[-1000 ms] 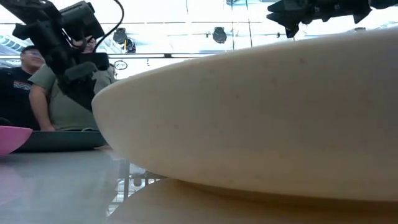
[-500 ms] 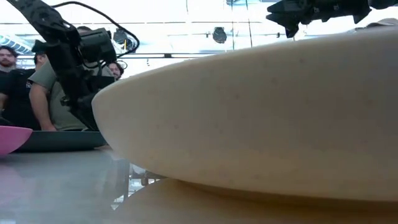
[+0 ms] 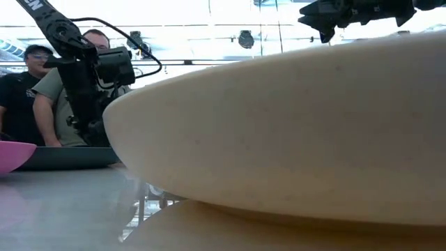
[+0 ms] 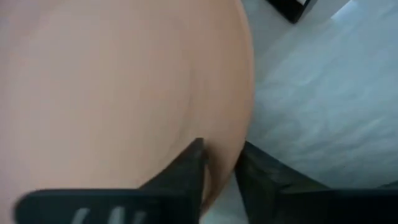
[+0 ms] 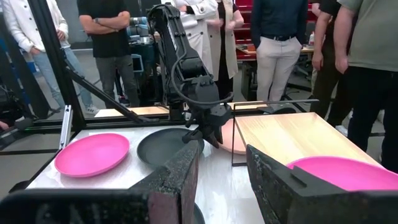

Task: Place and stack plates onto a shelf
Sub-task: Stack the peach plate on top of the pink plate on the shelf

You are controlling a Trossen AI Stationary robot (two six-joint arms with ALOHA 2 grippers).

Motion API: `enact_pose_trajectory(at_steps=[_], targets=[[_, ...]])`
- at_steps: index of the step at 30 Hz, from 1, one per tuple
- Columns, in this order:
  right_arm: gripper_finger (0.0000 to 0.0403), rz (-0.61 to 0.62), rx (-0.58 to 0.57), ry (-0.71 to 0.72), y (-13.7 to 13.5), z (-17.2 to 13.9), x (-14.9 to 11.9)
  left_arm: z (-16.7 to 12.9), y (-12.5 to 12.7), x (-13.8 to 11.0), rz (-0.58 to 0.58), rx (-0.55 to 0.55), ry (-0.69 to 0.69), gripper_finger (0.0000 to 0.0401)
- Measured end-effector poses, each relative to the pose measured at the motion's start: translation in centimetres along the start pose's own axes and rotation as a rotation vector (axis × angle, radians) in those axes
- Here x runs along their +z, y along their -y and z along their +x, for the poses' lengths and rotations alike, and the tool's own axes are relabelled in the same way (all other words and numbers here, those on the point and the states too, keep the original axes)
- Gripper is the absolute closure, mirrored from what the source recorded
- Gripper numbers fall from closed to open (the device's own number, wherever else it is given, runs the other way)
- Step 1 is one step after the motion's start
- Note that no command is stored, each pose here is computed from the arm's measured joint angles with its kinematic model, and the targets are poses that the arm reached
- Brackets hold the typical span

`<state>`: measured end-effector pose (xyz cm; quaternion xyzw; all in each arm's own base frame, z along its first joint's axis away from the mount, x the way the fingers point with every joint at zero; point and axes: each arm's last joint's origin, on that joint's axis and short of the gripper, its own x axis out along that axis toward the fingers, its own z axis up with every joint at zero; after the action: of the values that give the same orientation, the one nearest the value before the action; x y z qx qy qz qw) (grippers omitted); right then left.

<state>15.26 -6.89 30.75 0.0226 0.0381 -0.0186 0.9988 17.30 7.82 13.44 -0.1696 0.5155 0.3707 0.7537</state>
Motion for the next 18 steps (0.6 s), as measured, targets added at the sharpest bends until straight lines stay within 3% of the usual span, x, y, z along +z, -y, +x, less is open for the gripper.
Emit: enact_pose_trajectory(at_steps=[4, 10, 18], targets=[[0.0286, 0.002, 0.001, 0.000, 0.0, 0.0, 0.0, -0.2, 0.0, 0.1, -0.011, 0.005, 0.014, 0.0386], [0.0286, 0.002, 0.003, 0.000, 0.0, 0.0, 0.0, -1.9, -0.3, 0.9, -0.069, -0.029, 0.061, 0.0390], [0.0286, 0.010, 0.004, -0.001, 0.0, 0.0, 0.0, -7.9, -0.7, 3.7, -0.098, -0.067, 0.193, 0.0391]])
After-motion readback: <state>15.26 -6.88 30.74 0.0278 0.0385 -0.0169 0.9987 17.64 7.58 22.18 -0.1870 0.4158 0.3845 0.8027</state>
